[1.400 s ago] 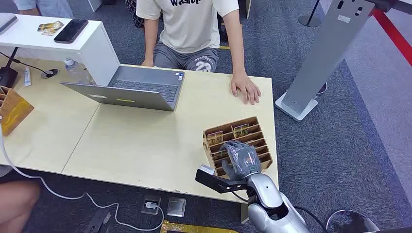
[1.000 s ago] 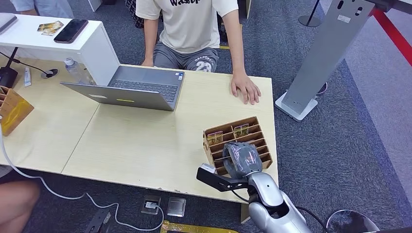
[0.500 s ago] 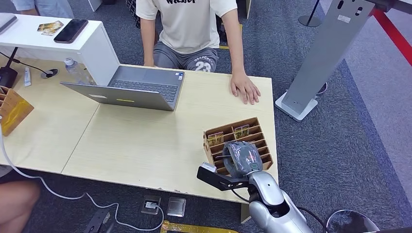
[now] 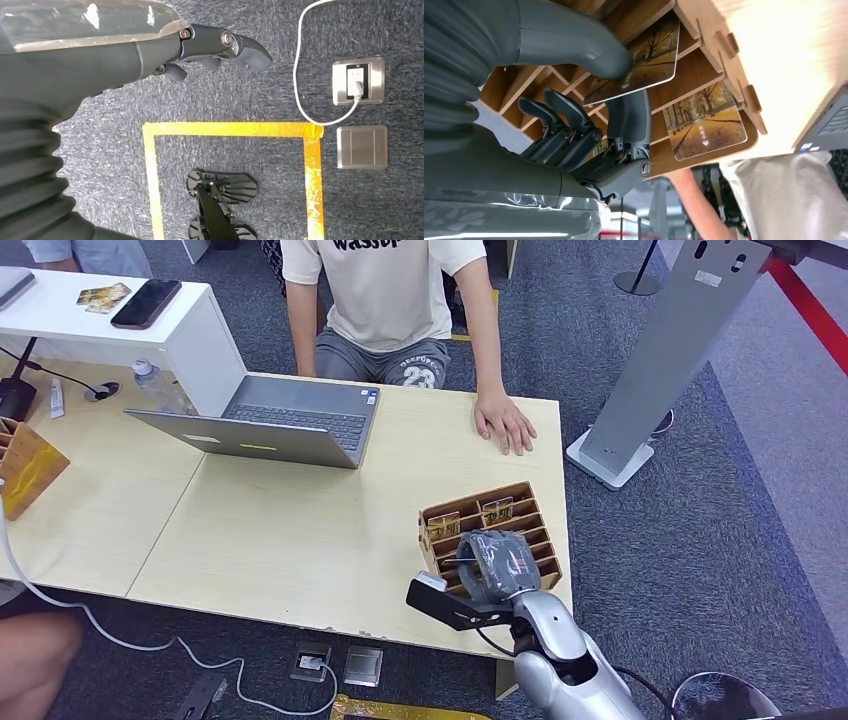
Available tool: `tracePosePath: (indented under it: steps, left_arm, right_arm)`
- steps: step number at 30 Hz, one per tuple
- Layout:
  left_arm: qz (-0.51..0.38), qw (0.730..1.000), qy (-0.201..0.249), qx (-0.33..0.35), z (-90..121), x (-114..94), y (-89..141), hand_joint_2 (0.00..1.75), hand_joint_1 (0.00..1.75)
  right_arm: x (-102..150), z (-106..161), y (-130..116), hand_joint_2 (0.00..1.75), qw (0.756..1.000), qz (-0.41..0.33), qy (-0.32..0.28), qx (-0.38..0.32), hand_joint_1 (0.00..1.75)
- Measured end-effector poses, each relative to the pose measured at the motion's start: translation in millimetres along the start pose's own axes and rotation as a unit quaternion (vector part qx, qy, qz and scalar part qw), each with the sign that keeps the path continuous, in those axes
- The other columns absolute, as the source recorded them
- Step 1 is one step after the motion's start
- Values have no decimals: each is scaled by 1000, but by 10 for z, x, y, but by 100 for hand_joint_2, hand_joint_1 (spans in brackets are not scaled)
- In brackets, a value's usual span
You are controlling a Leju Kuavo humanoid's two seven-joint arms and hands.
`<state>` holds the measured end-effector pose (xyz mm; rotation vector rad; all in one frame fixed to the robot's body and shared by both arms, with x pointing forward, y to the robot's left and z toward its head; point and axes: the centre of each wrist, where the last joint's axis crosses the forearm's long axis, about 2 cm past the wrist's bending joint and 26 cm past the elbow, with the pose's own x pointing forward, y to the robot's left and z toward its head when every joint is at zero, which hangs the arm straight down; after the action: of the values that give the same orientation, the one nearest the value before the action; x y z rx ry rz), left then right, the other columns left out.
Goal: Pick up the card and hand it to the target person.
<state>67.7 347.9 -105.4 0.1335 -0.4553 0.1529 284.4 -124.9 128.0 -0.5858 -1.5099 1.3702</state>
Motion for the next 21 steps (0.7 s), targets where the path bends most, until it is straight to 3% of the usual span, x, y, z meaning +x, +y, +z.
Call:
tracePosePath:
  steps: [7, 17, 21]
  left_arm:
    - [3, 1000, 3, 5, 1, -7, 41, 175, 0]
    - [6, 1000, 5, 6, 5, -21, 69, 175, 0]
    - [7, 1000, 4, 5, 5, -22, 69, 175, 0]
  right_arm:
    - [-94, 17, -379, 175, 997, -74, -7, 4, 175]
    - [-131, 244, -1165, 175, 992, -79, -55, -87, 175]
    - [-104, 350, -1358, 175, 987, -76, -78, -119, 175]
